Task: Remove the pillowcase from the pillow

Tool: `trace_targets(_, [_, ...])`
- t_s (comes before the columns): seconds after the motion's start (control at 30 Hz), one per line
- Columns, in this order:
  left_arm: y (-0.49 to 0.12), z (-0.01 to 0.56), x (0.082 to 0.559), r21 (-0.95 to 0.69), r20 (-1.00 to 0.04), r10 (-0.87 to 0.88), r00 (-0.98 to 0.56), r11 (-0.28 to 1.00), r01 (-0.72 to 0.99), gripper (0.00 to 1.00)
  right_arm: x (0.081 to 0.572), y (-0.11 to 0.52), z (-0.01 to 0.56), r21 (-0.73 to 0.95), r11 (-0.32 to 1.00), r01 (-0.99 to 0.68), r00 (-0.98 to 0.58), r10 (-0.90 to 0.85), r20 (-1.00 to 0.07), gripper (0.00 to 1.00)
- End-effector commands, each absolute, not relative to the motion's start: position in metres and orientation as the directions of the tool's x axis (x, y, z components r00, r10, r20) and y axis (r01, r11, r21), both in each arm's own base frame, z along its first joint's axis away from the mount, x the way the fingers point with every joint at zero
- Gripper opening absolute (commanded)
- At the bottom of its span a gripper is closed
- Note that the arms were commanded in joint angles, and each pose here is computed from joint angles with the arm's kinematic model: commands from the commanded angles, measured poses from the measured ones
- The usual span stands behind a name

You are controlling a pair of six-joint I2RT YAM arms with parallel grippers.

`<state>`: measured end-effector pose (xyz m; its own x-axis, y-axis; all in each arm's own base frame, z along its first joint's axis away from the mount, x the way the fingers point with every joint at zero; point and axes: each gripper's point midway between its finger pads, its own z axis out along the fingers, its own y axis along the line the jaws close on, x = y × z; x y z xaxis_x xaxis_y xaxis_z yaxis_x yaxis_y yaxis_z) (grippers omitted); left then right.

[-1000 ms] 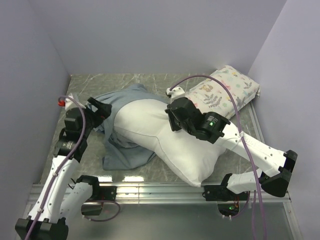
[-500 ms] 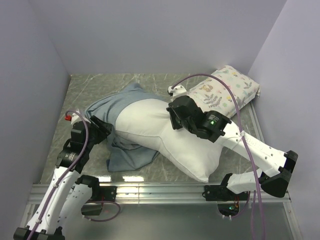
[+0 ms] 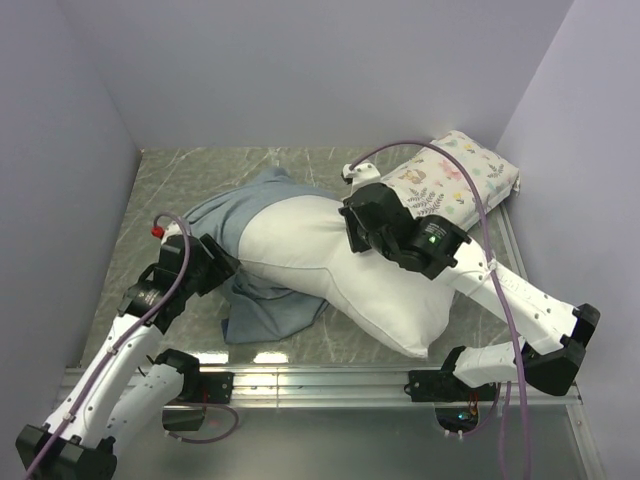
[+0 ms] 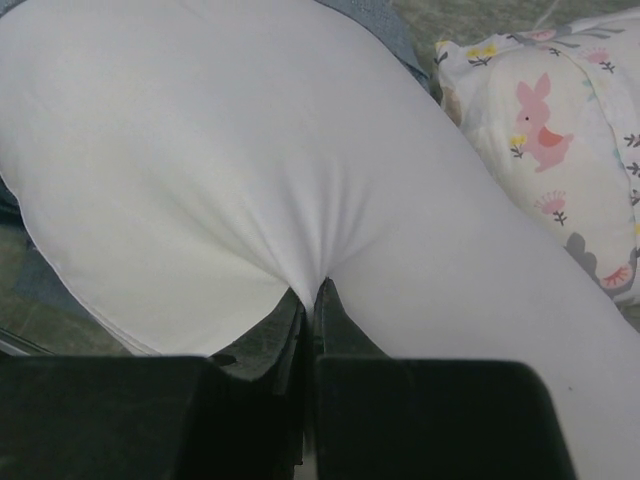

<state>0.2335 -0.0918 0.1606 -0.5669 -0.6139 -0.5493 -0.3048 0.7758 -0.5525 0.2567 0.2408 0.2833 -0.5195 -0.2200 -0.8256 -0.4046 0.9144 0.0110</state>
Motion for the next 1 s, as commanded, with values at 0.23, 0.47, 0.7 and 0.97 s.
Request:
trace_targets(0.23, [-0.111,0.16,0.241,-0.612,-0.527,-0.62,-0.582,0.752,-0.247,0.17,0.277,0.24,0.367,0.101,0.918,-0.384,-0.374,-0.055,-0.926,0.0])
trace_targets(0.47, [-0.081,0.255,0.247,-0.565,-0.699,-0.585,-0.411,0.804,-0.184,0.0,0.273,0.246,0.388,0.119,0.897,-0.426,-0.357,-0.045,-0.933,0.0])
trace_targets(0.7, [-0.055,0.421,0.248,-0.532,-0.829,-0.537,-0.157,0.843,-0.074,0.0,0.256,0.263,0.41,0.195,0.823,-0.533,-0.353,-0.007,-0.936,0.0])
trace_targets(0.97, [-0.118,0.426,0.319,-0.561,-0.802,-0.526,-0.284,0.826,0.054,0.0,0.279,0.292,0.303,0.314,0.78,-0.541,-0.547,-0.042,-0.836,0.0])
